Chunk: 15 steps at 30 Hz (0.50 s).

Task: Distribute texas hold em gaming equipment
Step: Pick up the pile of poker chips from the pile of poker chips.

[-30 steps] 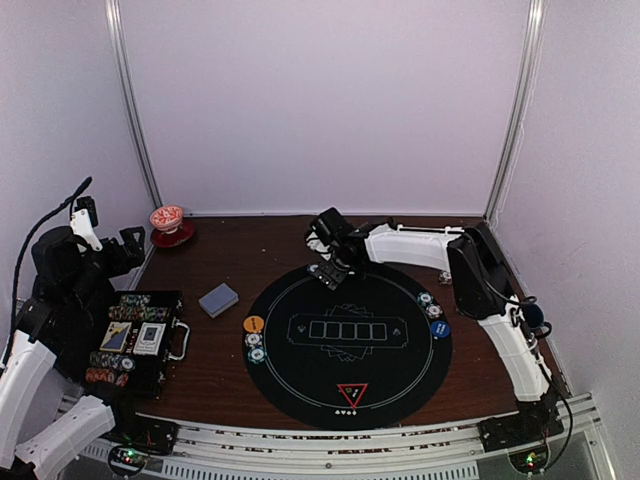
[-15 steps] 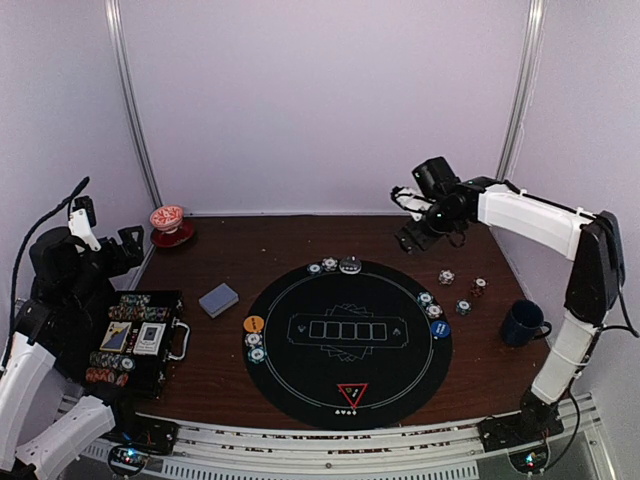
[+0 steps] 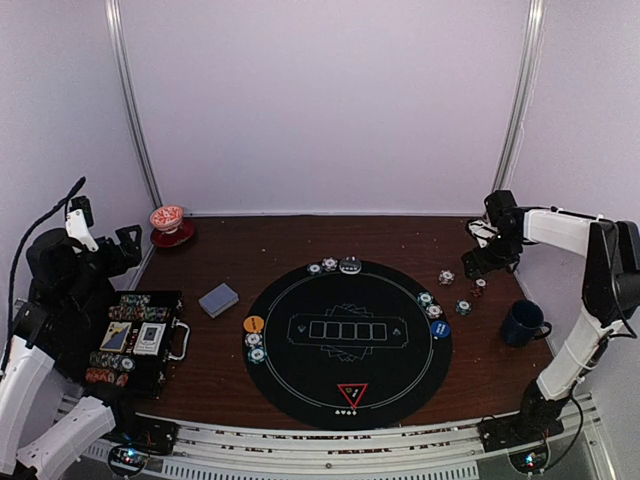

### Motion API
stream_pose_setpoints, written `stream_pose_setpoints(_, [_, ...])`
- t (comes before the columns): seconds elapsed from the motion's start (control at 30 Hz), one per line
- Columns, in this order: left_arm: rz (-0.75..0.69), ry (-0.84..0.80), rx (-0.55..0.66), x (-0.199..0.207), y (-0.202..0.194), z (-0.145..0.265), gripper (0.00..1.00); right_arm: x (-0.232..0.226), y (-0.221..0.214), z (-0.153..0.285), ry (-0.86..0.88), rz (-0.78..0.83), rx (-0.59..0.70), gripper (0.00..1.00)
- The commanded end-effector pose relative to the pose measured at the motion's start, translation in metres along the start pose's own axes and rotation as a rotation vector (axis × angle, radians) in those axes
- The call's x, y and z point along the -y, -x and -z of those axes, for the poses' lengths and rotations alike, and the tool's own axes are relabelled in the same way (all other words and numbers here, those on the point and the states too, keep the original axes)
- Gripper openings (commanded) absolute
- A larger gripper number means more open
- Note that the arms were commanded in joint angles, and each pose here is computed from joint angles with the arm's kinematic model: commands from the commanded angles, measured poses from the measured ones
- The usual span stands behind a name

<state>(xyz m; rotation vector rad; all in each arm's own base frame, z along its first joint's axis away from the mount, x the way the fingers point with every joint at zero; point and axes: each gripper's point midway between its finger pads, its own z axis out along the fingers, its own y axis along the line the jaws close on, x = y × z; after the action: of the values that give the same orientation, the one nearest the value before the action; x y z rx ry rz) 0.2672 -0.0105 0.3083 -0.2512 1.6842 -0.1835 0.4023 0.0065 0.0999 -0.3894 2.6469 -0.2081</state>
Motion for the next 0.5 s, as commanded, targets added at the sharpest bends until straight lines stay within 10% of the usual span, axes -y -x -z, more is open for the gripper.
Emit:
stream_pose_setpoints(0.0, [0.016, -0.018, 0.064, 0.003, 0.015, 0.004, 0.98, 0.001, -0.004, -0.016, 0.029, -0.040, -0.013, 0.96])
stream_pose_setpoints(0.47, [0.015, -0.009, 0.076, 0.000, 0.017, 0.007, 0.98, 0.015, -0.013, -0.031, 0.033, -0.110, -0.044, 0.88])
